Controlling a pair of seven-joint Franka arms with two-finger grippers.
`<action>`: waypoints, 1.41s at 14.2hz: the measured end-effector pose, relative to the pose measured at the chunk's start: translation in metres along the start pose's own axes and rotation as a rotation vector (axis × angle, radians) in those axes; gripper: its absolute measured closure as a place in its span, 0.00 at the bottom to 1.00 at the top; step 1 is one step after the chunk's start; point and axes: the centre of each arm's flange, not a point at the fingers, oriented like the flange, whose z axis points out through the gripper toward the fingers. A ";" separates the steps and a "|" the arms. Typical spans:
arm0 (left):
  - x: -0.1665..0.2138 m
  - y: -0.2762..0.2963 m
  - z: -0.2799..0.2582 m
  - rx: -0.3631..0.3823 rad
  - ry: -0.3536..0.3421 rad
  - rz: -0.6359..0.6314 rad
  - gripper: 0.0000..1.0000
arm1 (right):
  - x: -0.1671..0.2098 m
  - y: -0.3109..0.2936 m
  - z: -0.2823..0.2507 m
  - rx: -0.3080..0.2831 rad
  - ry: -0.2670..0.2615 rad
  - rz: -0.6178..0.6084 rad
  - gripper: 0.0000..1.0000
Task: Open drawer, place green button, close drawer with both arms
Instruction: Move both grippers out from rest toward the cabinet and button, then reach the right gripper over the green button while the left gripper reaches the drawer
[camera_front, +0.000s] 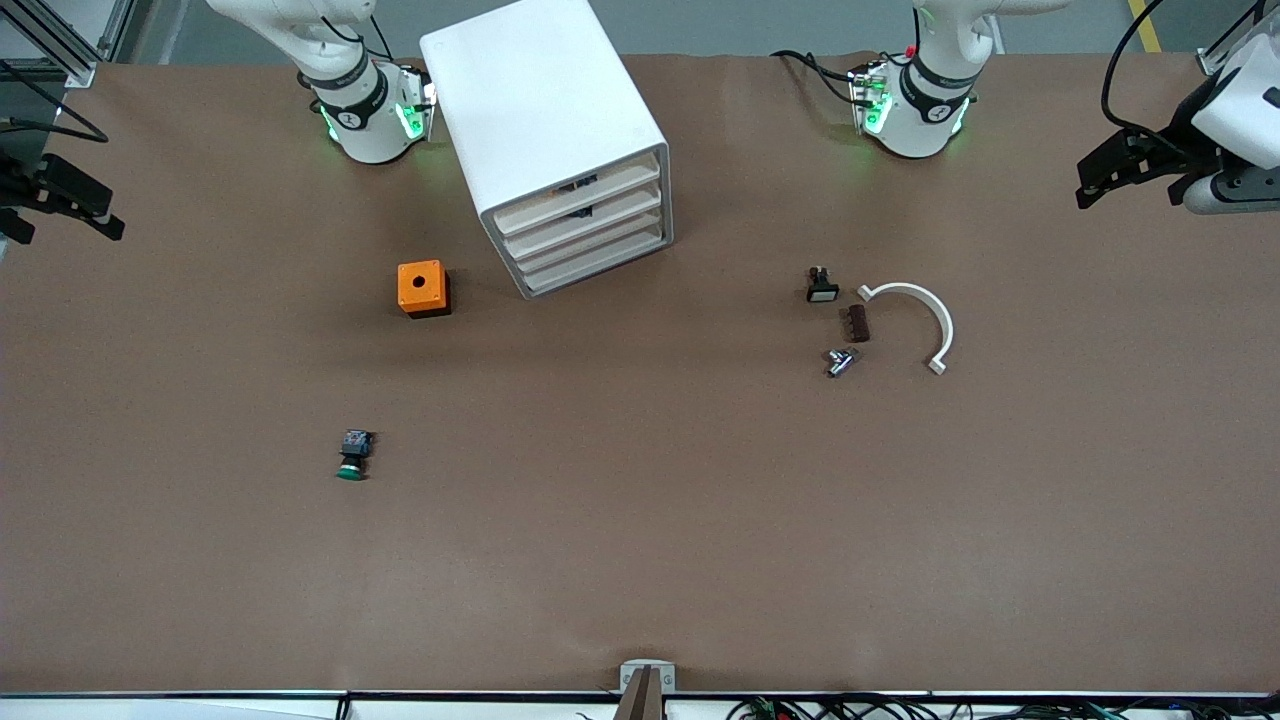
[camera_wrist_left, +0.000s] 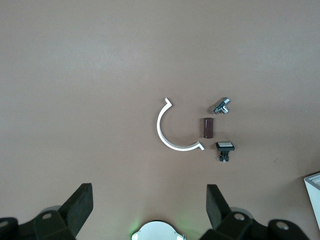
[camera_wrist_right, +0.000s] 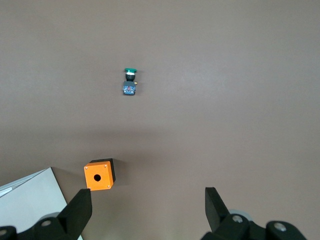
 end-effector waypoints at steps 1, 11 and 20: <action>0.000 0.000 0.000 0.000 0.000 0.000 0.00 | 0.005 0.001 0.009 0.002 -0.017 -0.001 0.00; 0.062 0.012 0.076 0.002 -0.123 0.006 0.00 | 0.054 0.009 0.075 0.003 -0.070 0.004 0.00; 0.128 0.156 0.236 0.058 -0.265 -0.409 0.00 | 0.115 -0.043 0.209 0.009 -0.047 0.202 0.00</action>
